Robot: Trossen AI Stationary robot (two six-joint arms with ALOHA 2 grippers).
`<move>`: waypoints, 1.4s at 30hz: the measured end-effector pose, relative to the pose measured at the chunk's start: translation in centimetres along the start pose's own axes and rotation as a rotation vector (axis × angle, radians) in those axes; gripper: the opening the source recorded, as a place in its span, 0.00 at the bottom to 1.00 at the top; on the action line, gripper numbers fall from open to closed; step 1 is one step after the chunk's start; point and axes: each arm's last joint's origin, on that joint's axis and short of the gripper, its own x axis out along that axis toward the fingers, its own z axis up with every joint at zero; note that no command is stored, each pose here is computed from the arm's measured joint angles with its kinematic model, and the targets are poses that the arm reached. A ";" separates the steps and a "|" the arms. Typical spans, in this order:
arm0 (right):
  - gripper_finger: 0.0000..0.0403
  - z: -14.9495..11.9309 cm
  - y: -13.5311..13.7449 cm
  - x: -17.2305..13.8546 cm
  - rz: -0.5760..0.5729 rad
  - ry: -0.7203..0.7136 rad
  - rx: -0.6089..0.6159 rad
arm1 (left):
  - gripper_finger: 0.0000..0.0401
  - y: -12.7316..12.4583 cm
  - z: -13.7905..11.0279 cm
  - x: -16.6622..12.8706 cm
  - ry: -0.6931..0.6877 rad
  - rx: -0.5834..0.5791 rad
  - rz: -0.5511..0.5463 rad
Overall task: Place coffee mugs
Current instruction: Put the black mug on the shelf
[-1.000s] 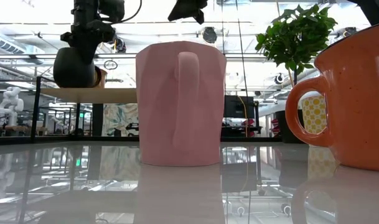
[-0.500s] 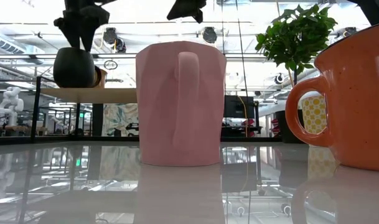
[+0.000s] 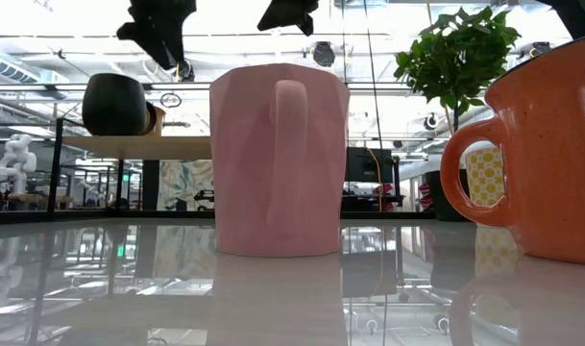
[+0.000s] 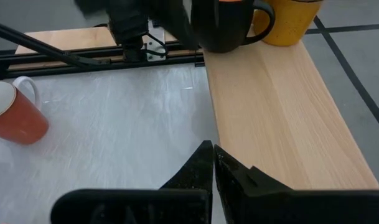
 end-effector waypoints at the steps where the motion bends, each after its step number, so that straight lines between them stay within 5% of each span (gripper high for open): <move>1: 0.00 0.0 0.0 0.0 0.000 -0.001 0.007 | 0.47 -0.2 0.1 0.6 0.027 0.003 0.011; 11: 0.00 0.1 0.1 -0.1 0.000 -0.012 0.040 | 0.32 -0.2 0.1 4.4 0.296 0.048 0.209; 34: 0.00 -0.2 1.5 -0.4 0.030 0.029 0.015 | 0.30 1.9 0.2 4.0 0.292 0.002 0.319; 42: 0.00 0.0 1.7 -1.1 0.032 0.017 0.005 | 0.21 3.0 0.3 3.5 0.282 -0.026 0.323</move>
